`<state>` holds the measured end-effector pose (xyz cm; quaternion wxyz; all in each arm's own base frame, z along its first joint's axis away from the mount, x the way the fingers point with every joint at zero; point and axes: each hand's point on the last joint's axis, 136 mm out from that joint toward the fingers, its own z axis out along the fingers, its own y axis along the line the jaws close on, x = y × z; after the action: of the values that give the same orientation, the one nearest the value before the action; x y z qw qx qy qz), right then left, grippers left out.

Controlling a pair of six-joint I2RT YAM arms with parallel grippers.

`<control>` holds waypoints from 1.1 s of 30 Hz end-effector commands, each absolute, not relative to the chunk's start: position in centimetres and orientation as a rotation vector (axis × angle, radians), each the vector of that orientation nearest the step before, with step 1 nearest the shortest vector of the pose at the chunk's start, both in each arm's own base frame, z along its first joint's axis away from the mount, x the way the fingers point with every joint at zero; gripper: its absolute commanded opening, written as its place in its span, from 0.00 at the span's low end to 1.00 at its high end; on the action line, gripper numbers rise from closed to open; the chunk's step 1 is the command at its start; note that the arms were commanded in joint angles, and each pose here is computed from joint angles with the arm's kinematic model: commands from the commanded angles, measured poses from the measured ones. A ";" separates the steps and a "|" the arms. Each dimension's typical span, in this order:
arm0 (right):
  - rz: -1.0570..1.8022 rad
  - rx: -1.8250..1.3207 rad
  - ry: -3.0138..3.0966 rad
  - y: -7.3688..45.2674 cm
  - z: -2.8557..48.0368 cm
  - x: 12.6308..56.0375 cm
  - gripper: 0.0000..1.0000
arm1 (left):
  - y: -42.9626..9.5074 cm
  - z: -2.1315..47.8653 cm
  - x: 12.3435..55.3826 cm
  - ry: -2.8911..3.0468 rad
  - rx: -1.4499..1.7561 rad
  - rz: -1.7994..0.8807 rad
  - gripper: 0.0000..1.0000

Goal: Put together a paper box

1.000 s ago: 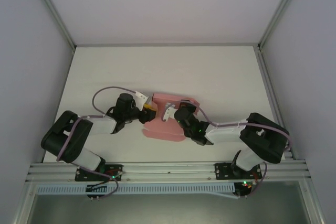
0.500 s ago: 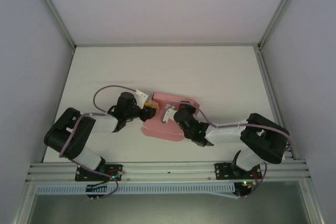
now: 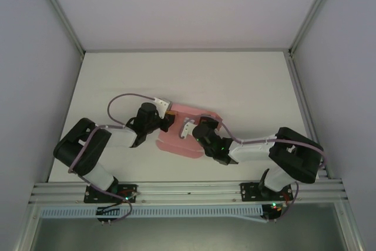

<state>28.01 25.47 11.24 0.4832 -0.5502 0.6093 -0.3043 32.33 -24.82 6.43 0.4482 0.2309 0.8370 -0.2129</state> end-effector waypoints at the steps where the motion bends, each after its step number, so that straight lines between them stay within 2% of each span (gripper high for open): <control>1: -0.682 -1.480 1.530 25.5 7.9 26.4 0.00 | -23.1 6.5 34.7 2.052 0.435 -0.272 0.10; 2: -0.678 -1.481 1.533 25.5 7.9 26.3 0.00 | -23.1 6.4 34.8 2.051 0.420 -0.239 0.13; 9: -0.667 -1.431 1.592 25.0 7.8 26.3 0.00 | -22.1 4.9 35.1 2.042 0.332 0.019 0.00; 17: -0.616 -1.400 1.664 24.5 7.6 25.8 0.00 | -18.1 3.8 35.3 2.040 0.174 0.294 0.00; 21: -0.621 -1.410 1.685 24.2 7.2 25.7 0.00 | -19.2 2.8 34.9 2.056 0.286 0.312 0.00; 24: -0.626 -1.403 1.694 24.0 7.2 25.9 0.00 | -20.5 2.7 34.4 2.065 0.326 0.196 0.16; 27: -0.605 -1.380 1.703 24.0 7.6 26.2 0.00 | -21.0 3.2 34.1 2.070 0.353 0.135 0.18; 30: -0.595 -1.368 1.715 24.1 7.9 26.4 0.00 | -22.9 4.5 33.0 2.042 0.430 -0.042 0.35; 33: -0.600 -1.367 1.718 24.2 8.1 26.6 0.00 | -24.2 6.6 31.9 1.975 0.459 -0.194 0.43</control>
<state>27.82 25.37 11.33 0.4808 -0.5065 0.6735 -0.2422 32.78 -23.45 5.35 0.5171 0.1679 0.8384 -0.0403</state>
